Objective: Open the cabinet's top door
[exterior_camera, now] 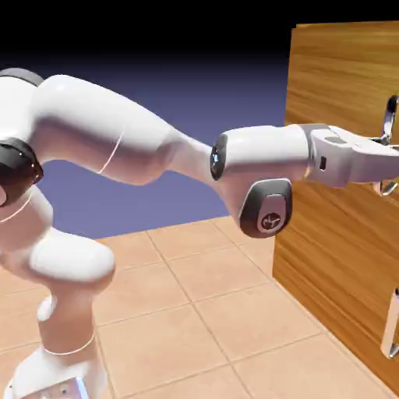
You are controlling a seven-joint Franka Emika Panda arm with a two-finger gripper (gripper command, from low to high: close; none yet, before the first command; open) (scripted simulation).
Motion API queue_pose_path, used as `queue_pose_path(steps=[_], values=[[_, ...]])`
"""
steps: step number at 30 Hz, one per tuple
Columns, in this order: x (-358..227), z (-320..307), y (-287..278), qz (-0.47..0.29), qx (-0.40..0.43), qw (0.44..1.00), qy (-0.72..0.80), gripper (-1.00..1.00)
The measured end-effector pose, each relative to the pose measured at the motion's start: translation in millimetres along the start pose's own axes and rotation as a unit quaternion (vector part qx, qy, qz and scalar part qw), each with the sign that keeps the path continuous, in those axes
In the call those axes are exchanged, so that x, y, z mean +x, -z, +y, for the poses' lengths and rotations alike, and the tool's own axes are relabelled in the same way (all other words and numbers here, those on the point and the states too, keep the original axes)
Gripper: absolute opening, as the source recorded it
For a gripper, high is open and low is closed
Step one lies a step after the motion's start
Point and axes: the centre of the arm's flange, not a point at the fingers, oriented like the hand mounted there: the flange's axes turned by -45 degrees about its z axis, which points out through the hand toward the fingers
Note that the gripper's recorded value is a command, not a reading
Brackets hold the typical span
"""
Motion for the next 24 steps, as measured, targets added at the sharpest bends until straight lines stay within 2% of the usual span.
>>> queue_pose_path(steps=[14, 24], values=[[0, -25, 67, 0.000, -0.070, 0.998, 0.000, -1.00], [0, -38, 92, 0.000, -0.097, 0.995, -0.001, -1.00]])
